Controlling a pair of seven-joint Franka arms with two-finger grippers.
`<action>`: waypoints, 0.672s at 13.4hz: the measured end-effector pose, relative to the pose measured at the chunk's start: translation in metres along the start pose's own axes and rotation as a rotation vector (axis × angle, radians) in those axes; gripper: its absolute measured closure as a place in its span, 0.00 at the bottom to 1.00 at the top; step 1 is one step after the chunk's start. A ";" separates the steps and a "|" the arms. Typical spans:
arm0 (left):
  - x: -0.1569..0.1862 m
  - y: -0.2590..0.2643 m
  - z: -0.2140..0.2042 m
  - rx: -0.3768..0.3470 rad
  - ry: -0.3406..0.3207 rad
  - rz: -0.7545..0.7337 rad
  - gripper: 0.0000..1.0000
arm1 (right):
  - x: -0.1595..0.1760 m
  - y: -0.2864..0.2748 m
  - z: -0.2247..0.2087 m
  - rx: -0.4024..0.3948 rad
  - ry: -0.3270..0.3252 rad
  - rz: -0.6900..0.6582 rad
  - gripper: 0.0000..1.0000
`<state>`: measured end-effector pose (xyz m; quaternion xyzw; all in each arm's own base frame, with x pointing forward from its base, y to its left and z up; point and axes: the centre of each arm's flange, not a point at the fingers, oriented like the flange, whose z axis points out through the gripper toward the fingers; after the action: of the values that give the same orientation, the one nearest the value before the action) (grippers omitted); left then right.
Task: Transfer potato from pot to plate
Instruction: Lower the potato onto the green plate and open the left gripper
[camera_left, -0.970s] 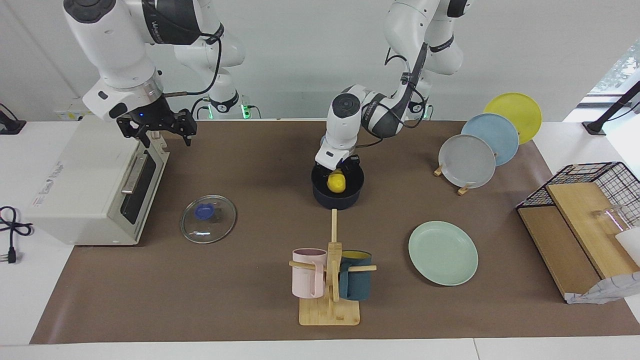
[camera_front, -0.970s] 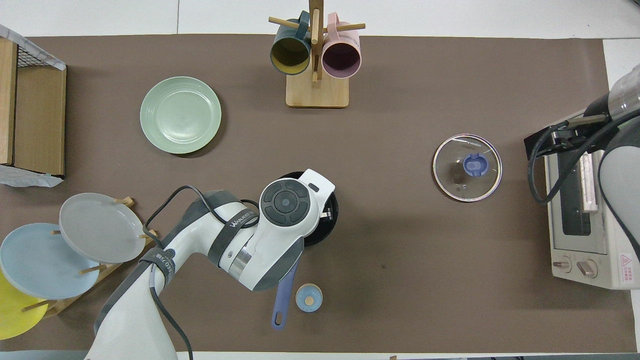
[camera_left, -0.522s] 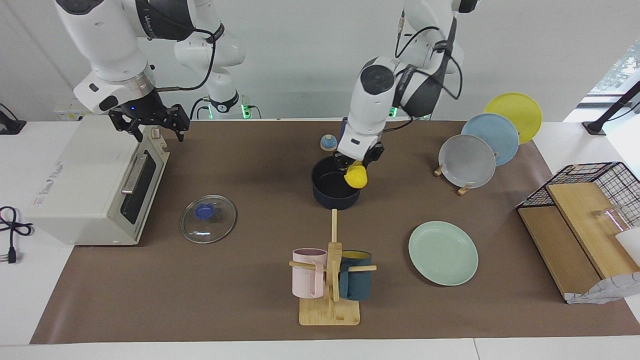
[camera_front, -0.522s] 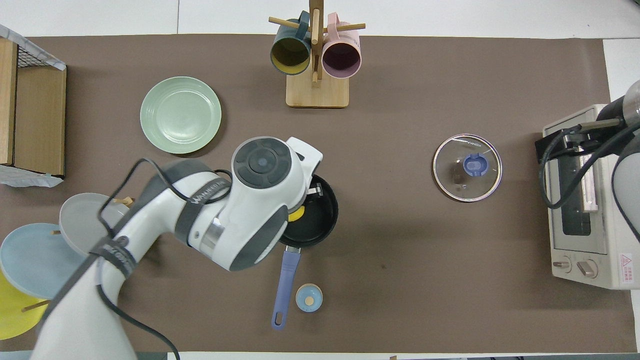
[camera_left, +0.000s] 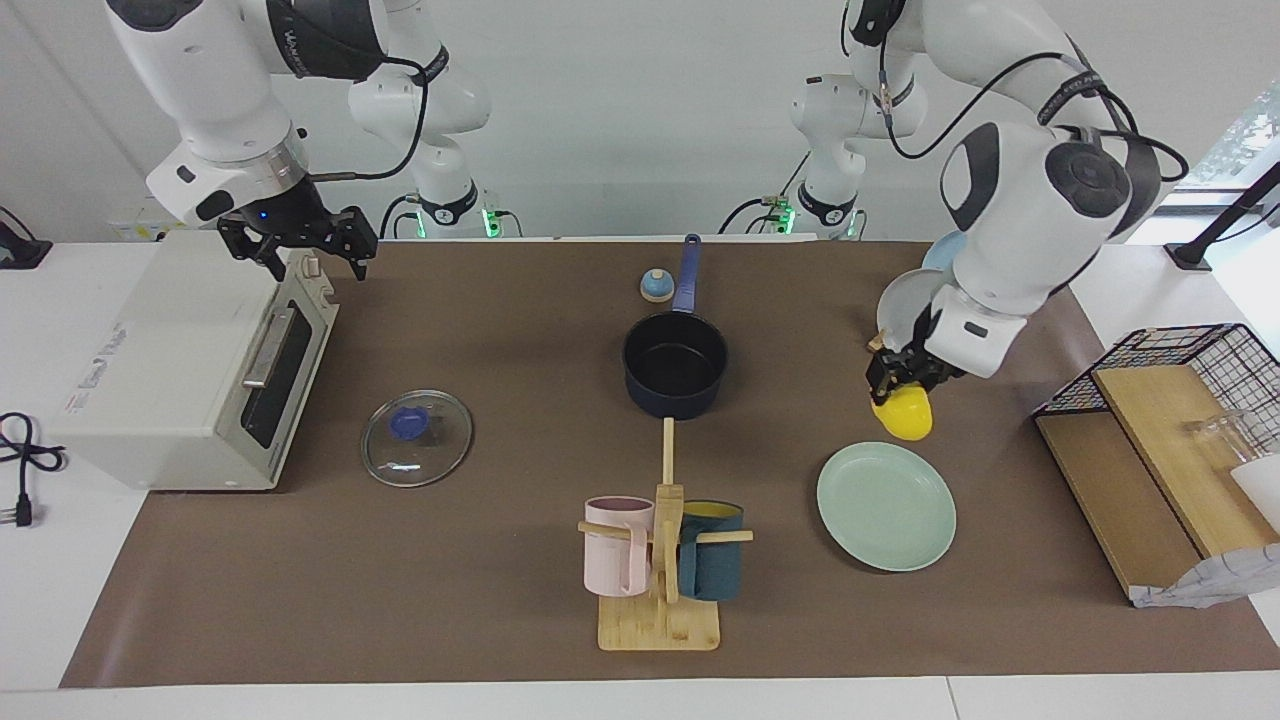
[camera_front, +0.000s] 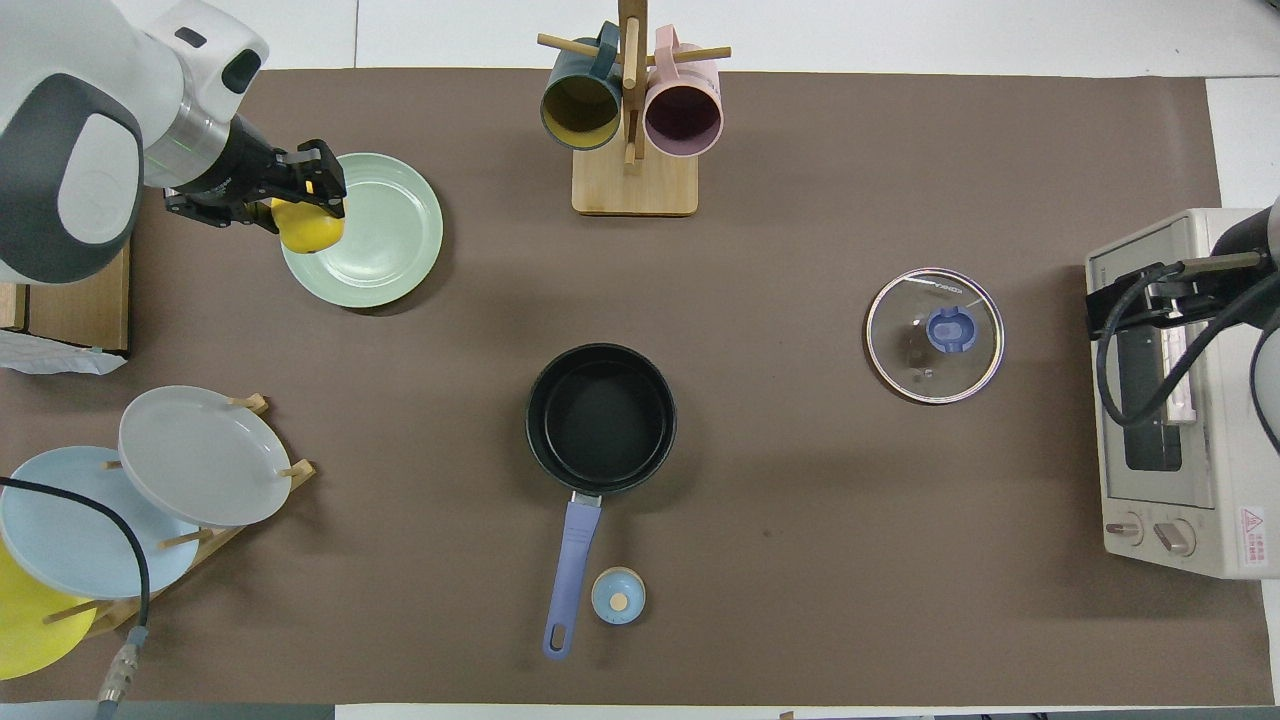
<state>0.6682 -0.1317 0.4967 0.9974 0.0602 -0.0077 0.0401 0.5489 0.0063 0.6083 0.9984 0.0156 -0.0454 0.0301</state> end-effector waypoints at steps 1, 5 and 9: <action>0.015 -0.007 0.027 -0.001 -0.002 0.015 0.38 | 0.000 0.003 0.000 0.001 -0.001 0.005 0.00; 0.041 -0.007 0.124 0.017 -0.008 0.071 0.38 | 0.001 0.004 0.003 0.003 -0.004 0.008 0.00; 0.035 -0.011 0.161 0.040 -0.026 0.111 0.38 | 0.001 0.007 0.003 0.016 -0.001 0.015 0.00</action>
<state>0.6997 -0.1295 0.3345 0.9996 0.0039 -0.0194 0.0213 0.5502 -0.0010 0.6054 0.9987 0.0077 -0.0457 0.0224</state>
